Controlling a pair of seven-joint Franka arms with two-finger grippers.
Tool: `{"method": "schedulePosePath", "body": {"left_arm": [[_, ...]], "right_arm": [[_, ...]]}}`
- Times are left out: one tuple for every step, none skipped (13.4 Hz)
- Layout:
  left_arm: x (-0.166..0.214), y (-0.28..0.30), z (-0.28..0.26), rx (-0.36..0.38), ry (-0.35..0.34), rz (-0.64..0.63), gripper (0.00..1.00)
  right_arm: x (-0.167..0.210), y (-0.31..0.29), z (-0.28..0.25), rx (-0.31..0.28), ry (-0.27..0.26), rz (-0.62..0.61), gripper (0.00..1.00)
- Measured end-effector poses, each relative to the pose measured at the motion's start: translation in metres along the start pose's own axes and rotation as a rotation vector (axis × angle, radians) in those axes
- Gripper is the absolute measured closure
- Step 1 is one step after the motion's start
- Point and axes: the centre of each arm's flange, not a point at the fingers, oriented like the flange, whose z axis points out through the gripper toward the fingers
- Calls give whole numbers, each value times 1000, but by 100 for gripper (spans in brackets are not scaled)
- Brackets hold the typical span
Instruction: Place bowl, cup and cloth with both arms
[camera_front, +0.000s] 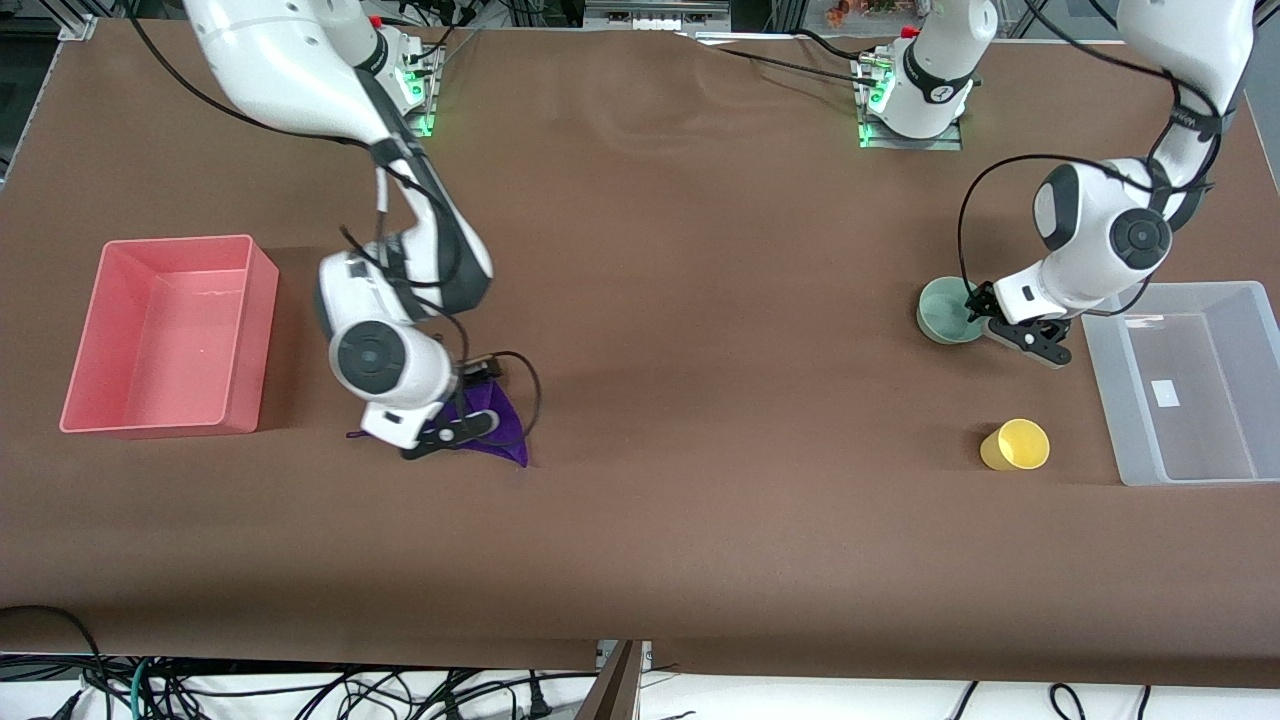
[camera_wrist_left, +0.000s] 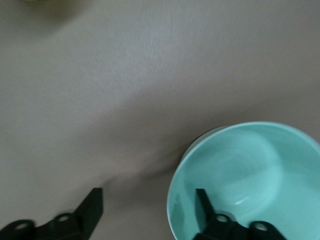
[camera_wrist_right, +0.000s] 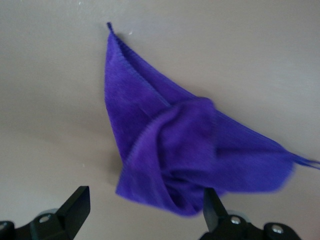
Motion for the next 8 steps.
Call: {"method": "schedulePosePath", "body": {"left_arm": [[-1, 0, 7, -6, -5, 6, 37], [0, 0, 8, -7, -6, 12, 49], [2, 1, 7, -5, -2, 15, 59], [3, 1, 5, -3, 1, 18, 70], [5, 1, 4, -1, 4, 21, 80], [6, 1, 1, -1, 4, 25, 91], [7, 1, -6, -2, -1, 31, 94], [10, 0, -18, -2, -5, 36, 95]], "right_arm": [[3, -2, 16, -2, -6, -2, 0], [5, 1, 30, -5, -11, 1, 0], [7, 5, 41, -8, -16, 6, 0], [7, 9, 49, -10, -20, 10, 0], [7, 12, 56, -11, -19, 14, 0], [6, 14, 63, -12, -14, 15, 0], [4, 14, 69, -12, -13, 16, 7], [2, 15, 73, -12, -15, 17, 20]]}}
